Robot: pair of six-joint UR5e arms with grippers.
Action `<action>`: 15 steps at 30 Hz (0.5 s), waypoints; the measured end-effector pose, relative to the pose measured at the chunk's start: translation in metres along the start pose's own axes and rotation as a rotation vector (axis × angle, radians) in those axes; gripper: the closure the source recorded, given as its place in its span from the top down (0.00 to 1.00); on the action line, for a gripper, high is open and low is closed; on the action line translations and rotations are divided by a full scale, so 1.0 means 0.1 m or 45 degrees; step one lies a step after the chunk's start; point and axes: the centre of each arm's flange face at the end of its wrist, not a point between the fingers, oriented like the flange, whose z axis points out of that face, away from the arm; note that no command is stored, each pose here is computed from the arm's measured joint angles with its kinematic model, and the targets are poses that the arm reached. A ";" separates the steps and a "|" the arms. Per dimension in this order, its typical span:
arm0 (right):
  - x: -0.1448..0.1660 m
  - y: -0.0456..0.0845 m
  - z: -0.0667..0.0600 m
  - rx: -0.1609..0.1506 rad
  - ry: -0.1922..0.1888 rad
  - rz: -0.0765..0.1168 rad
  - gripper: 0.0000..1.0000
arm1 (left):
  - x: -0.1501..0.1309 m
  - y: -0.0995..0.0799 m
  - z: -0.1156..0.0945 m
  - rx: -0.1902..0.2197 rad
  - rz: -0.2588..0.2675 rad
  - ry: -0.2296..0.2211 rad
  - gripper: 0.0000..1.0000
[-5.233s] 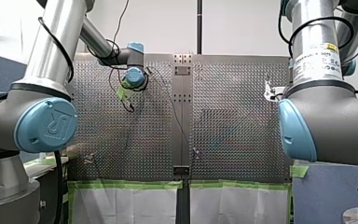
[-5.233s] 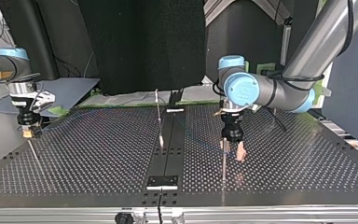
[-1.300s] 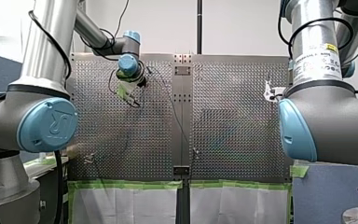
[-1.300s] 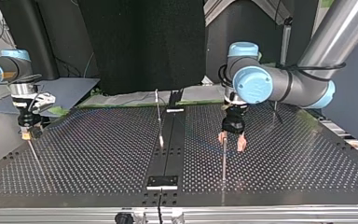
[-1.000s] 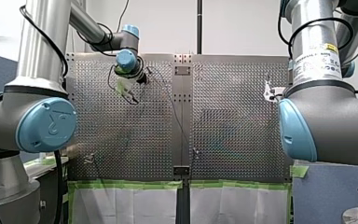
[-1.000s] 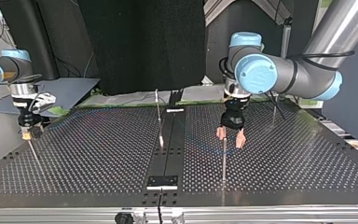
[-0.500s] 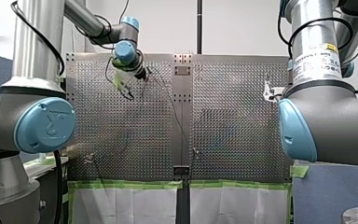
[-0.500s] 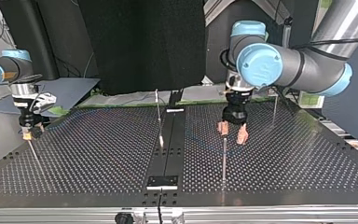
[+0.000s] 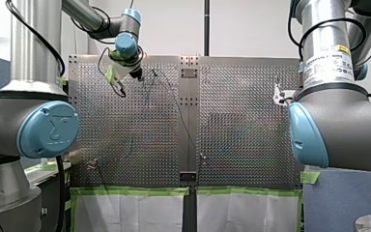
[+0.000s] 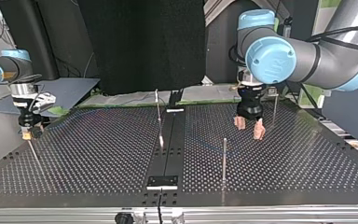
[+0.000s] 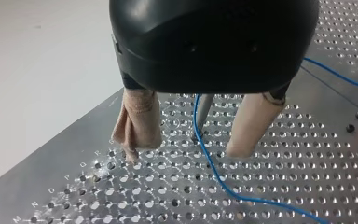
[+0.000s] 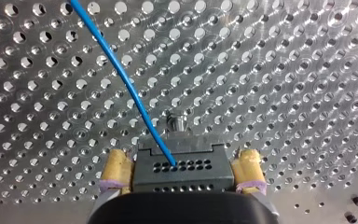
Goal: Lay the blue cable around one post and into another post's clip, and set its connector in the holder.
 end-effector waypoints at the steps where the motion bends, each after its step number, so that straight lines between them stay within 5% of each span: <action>1: 0.00 0.00 0.00 -0.001 0.000 0.000 1.00 | -0.02 -0.01 -0.01 -0.006 0.012 0.000 1.00; 15: 0.00 0.01 0.00 -0.001 0.001 -0.004 1.00 | -0.30 -0.11 -0.15 -0.128 0.186 -0.046 1.00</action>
